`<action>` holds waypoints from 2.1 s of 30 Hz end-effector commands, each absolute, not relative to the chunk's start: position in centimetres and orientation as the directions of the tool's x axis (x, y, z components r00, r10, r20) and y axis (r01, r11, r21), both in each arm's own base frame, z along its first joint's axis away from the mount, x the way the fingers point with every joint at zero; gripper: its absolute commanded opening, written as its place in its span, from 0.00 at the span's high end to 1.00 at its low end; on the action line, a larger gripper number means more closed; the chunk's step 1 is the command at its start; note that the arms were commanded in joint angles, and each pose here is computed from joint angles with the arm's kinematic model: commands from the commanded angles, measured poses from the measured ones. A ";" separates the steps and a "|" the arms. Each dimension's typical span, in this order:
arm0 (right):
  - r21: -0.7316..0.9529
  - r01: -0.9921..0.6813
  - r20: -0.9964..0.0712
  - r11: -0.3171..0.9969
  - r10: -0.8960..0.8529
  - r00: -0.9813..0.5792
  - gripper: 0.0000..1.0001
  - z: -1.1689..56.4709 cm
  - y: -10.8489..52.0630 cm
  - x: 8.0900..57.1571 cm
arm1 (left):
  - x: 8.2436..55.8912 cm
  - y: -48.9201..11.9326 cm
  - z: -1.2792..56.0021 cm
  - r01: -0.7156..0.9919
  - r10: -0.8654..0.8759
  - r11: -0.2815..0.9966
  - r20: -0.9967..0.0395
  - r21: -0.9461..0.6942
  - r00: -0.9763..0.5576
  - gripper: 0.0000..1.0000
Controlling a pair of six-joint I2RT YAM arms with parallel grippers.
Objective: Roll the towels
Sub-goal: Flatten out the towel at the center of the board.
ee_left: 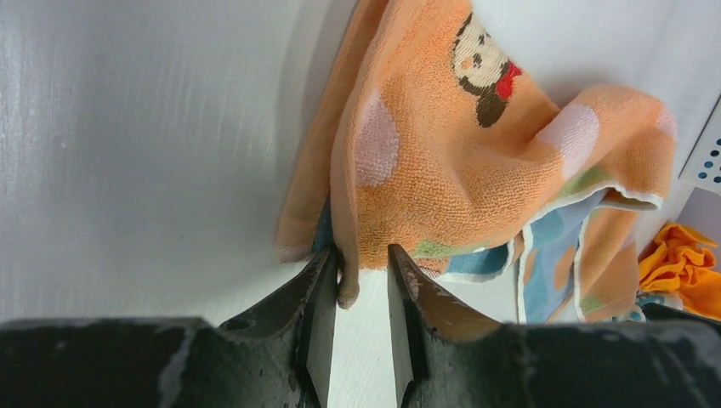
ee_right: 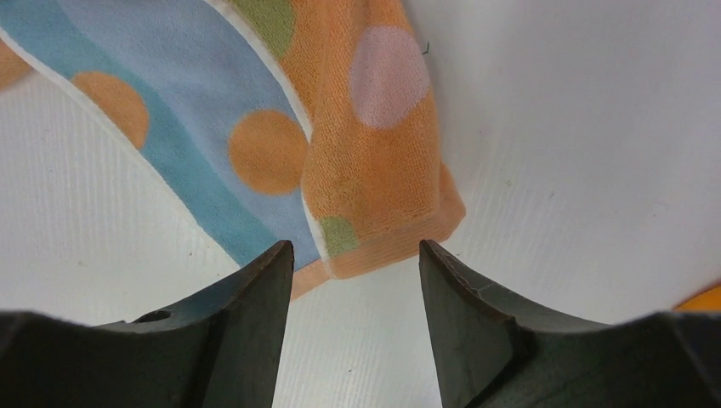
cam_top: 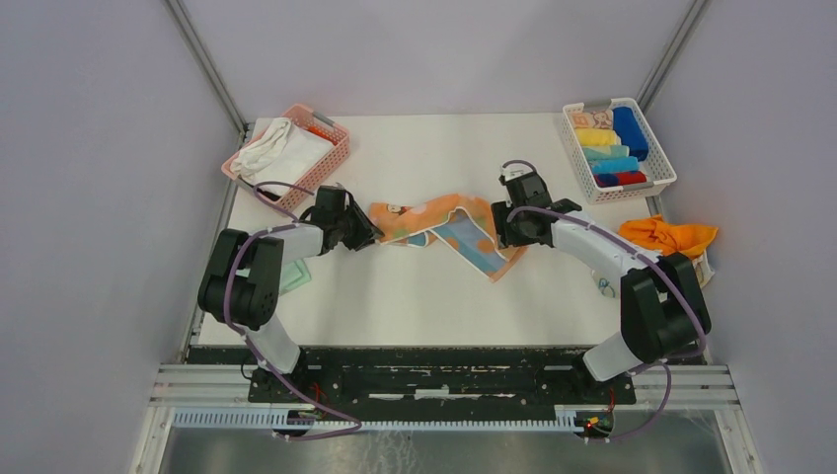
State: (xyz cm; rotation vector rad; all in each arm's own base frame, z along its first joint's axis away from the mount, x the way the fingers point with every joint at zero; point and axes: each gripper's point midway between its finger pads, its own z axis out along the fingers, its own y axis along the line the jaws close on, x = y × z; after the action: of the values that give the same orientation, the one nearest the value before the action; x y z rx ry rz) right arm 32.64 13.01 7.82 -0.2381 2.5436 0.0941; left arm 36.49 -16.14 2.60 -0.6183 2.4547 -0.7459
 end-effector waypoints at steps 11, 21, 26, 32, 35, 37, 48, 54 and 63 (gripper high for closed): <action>0.073 -0.059 -0.609 0.996 -0.002 -0.793 0.35 9.1 12.6 31.1 | 38.4 -16.2 6.0 -0.198 -0.521 0.765 -0.409 -0.612 -0.749 0.97; 0.477 0.146 -0.649 0.867 0.459 -0.607 0.42 9.3 12.5 31.1 | 38.3 -14.8 8.8 -0.177 -0.536 0.755 -0.439 -0.632 -0.721 0.97; 0.594 0.166 -0.623 0.787 0.580 -0.525 0.48 8.6 12.8 32.1 | 38.1 -14.5 9.1 -0.173 -0.538 0.753 -0.442 -0.635 -0.718 0.97; 0.654 0.166 -0.580 0.738 0.630 -0.516 0.51 6.9 13.7 32.6 | 38.4 -14.8 9.5 -0.162 -0.537 0.748 -0.442 -0.644 -0.718 0.97; 0.660 0.156 -0.572 0.735 0.627 -0.529 0.51 6.1 14.1 32.8 | 38.5 -14.8 9.6 -0.158 -0.538 0.747 -0.446 -0.646 -0.716 0.97; 0.679 0.154 -0.553 0.717 0.638 -0.536 0.51 5.5 14.6 33.1 | 38.5 -14.8 9.6 -0.159 -0.539 0.746 -0.446 -0.647 -0.715 0.97; 0.734 0.176 -0.493 0.656 0.693 -0.526 0.57 5.4 15.1 32.7 | 38.5 -14.7 9.9 -0.161 -0.545 0.742 -0.446 -0.651 -0.710 0.97; 0.742 0.211 -0.476 0.637 0.721 -0.503 0.62 6.0 14.4 31.9 | 38.6 -14.6 10.0 -0.161 -0.549 0.742 -0.451 -0.651 -0.704 0.97; 0.724 0.228 -0.503 0.651 0.725 -0.471 0.99 7.3 13.4 32.0 | 39.2 -14.1 11.6 -0.151 -0.567 0.730 -0.468 -0.666 -0.678 0.97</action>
State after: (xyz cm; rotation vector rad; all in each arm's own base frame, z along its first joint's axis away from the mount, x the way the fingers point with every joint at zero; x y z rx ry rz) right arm 31.19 14.02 5.62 0.7254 2.0709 0.7580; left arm 37.58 -14.39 7.49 -0.6045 2.3551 -0.7544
